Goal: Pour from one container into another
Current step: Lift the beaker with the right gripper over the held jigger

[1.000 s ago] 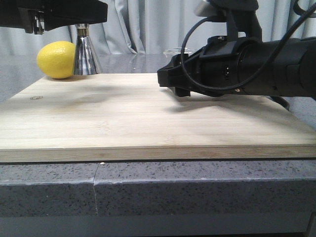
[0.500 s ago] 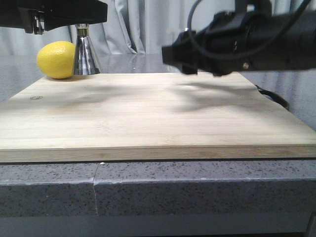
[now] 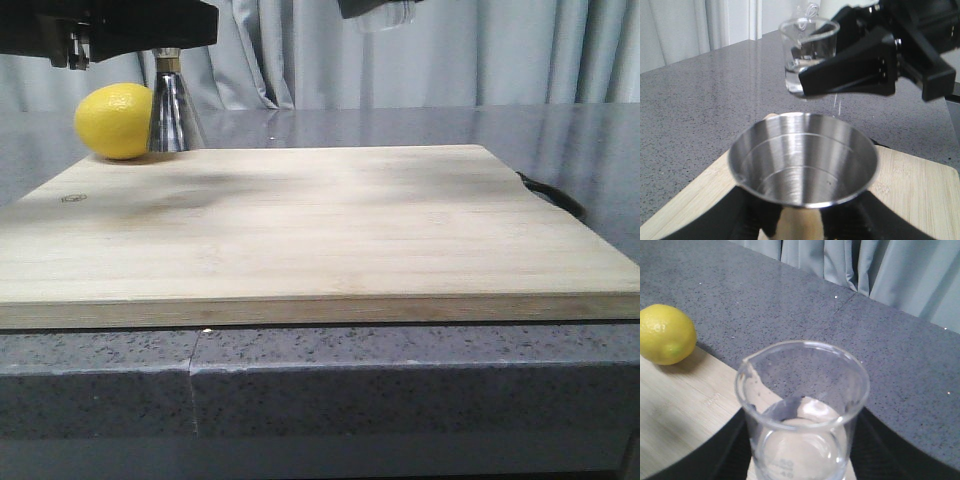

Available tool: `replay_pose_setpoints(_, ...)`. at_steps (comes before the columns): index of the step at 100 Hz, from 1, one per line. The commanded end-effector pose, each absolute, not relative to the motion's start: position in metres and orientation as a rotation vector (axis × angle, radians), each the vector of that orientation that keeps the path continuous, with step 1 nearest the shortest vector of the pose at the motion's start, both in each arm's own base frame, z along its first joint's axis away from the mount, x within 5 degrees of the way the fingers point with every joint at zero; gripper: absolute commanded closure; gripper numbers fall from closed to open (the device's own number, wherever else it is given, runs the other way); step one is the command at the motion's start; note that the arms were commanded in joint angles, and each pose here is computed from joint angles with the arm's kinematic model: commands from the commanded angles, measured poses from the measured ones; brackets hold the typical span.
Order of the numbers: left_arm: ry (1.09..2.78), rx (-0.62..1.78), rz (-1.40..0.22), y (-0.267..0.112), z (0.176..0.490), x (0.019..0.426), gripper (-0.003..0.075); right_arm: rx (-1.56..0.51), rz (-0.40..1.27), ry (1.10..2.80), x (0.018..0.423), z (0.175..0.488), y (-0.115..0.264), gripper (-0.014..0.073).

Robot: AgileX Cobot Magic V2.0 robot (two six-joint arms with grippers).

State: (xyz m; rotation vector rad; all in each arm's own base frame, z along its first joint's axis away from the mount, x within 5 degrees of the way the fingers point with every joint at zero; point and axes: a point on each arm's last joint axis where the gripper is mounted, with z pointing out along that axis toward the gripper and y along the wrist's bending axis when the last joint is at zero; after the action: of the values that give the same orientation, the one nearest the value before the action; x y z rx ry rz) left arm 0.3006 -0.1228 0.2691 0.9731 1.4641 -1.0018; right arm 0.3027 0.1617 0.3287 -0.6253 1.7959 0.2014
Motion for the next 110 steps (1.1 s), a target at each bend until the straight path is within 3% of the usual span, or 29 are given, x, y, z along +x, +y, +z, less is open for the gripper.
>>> replay_pose_setpoints(1, 1.303, 0.92, -1.067, -0.126, 0.303, 0.294, 0.0481, -0.64, 0.18, 1.664, 0.296, 0.374, 0.164, 0.0271)
replay_pose_setpoints(56, 1.303, 0.92, -1.067, -0.126, 0.303, 0.294, 0.0481, -0.919, 0.041, 1.623, 0.267, 0.438, 0.212, 0.0271)
replay_pose_setpoints(110, 1.306, 0.919, -1.068, -0.126, 0.302, 0.295, 0.0481, -1.206, -0.144, 1.558, 0.27, 0.444, 0.243, 0.0271)
